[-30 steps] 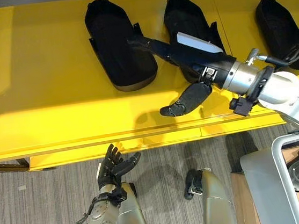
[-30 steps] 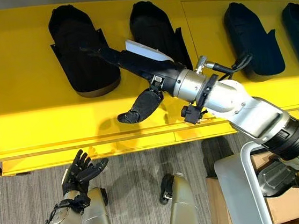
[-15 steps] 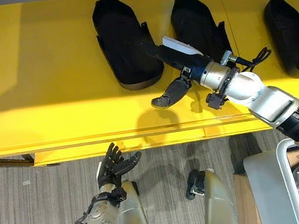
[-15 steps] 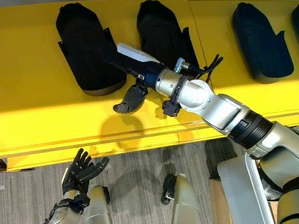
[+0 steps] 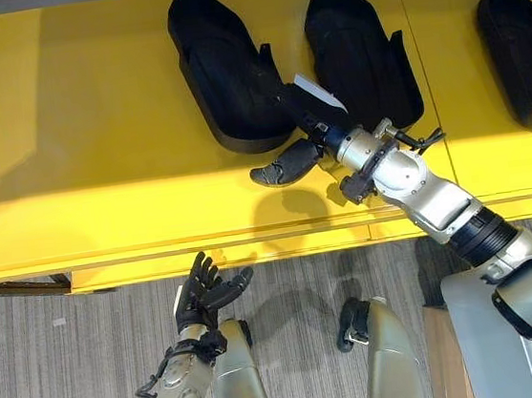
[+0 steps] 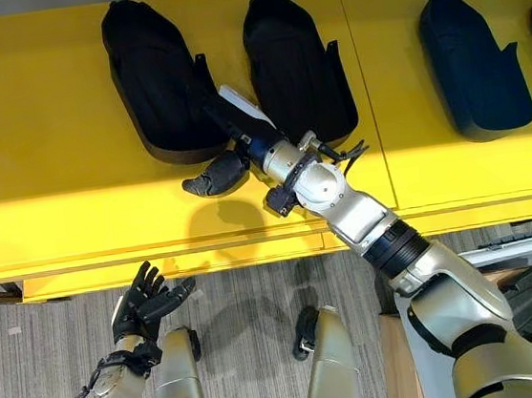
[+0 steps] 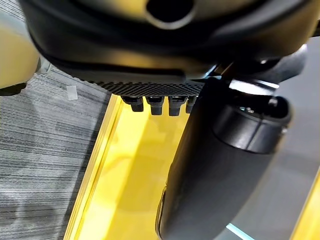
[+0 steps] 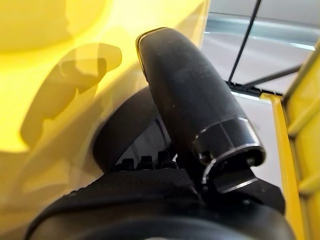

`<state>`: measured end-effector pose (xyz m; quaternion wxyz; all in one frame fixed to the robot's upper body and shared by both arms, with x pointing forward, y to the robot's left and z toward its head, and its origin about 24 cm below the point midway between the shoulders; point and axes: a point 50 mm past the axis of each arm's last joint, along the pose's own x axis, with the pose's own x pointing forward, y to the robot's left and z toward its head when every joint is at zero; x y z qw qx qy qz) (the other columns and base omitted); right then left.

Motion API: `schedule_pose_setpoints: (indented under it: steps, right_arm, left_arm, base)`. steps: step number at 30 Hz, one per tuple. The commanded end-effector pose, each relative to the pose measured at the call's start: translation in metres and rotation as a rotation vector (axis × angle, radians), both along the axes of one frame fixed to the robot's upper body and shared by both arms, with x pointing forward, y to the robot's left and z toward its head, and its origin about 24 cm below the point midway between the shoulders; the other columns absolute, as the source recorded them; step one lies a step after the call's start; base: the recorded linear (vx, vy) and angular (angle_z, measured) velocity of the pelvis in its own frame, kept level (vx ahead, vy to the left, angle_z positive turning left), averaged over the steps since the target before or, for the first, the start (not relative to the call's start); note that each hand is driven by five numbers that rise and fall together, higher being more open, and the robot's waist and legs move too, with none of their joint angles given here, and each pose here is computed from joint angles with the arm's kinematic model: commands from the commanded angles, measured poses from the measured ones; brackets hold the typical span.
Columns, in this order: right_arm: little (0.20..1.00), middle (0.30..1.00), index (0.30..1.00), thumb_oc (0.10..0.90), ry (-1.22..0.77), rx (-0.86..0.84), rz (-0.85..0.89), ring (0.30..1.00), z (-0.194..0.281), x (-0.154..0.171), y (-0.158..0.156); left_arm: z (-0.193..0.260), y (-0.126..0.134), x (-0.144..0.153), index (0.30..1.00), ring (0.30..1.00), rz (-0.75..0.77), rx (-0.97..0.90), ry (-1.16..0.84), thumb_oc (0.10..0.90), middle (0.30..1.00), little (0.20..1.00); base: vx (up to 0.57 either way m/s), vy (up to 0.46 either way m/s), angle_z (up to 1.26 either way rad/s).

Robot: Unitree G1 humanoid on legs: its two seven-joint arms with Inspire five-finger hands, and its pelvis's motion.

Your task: Move parts from the plastic box to the shelf.

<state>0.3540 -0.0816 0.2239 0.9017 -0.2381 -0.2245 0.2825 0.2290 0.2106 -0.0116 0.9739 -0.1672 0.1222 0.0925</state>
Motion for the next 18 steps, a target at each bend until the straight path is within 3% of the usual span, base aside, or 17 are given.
schedule_pose_setpoints:
  steps: [1, 18]
  right_arm:
    - [1.0, 1.0, 1.0, 0.9, -0.067, 0.105, 0.072, 1.0, 0.029, -0.007, 0.008]
    - [1.0, 1.0, 1.0, 0.9, -0.097, 0.143, 0.134, 1.0, 0.037, -0.018, 0.013]
  left_arm:
    - [0.026, -0.008, 0.009, 1.0, 1.0, -0.048, 0.047, -0.157, 0.9, 1.0, 1.0]
    - [0.028, -0.005, 0.009, 1.0, 1.0, -0.031, 0.051, -0.158, 0.9, 1.0, 1.0]
  base:
    - [0.0, 0.0, 0.0]
    - [0.0, 0.0, 0.0]
